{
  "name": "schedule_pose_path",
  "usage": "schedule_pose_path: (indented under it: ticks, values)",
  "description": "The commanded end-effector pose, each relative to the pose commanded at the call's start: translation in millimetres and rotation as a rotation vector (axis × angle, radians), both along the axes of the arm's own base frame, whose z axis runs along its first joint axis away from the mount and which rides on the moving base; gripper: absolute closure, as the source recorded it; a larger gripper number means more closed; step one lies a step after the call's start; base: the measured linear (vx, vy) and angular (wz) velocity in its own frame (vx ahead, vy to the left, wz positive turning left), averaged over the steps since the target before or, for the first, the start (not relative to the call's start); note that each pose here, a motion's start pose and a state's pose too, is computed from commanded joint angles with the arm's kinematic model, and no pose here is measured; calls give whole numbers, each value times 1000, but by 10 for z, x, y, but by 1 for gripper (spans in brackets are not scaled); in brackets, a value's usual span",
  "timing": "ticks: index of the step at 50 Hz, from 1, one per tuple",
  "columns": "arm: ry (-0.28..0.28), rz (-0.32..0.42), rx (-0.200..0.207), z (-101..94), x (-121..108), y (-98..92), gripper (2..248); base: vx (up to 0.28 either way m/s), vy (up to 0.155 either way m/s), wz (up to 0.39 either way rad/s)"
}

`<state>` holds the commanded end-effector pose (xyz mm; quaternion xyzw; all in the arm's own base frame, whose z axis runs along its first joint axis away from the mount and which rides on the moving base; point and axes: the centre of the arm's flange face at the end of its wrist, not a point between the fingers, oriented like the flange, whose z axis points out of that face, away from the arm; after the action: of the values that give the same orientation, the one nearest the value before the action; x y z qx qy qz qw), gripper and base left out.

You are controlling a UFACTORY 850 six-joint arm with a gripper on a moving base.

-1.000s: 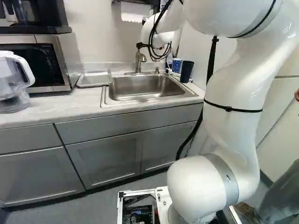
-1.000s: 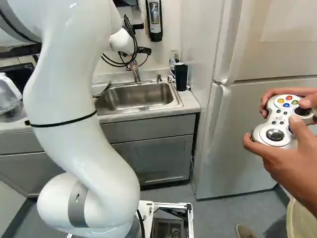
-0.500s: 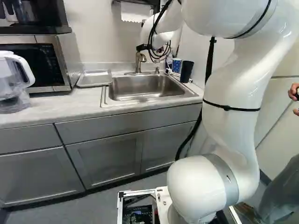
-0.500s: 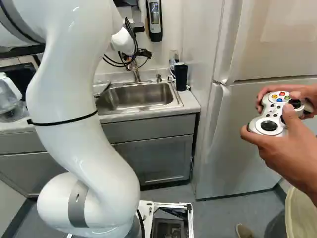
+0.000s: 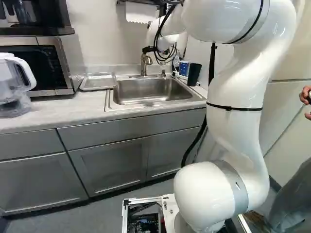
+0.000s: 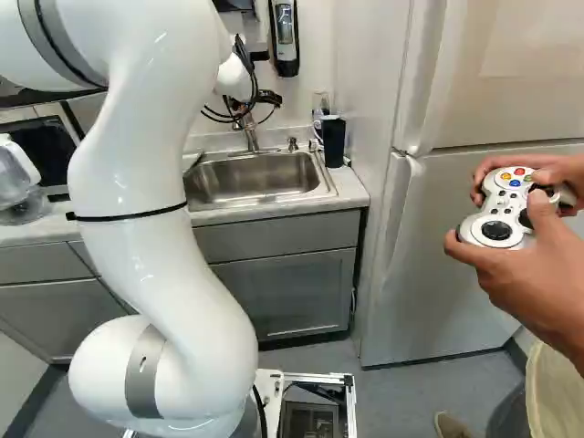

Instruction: Rinse the cup and place it in the tray

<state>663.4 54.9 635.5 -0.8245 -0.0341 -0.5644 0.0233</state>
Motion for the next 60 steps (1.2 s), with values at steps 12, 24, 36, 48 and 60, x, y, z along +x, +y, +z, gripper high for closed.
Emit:
schedule_pose_path:
  ticks: [12, 24, 36, 48, 60]
  values:
    - [-2, 0, 0, 1, 1, 0, 3, 0, 0, 0]
    - [-27, 0, 2, 23, 9, 1, 3, 0, 0, 0]
    - [-59, 0, 5, 50, 18, 1, 3, 0, 0, 0]
    - [-93, 0, 8, 79, 27, 2, 3, 0, 0, 0]
    - [-121, 0, 10, 100, 63, 3, 3, 0, 0, 0]
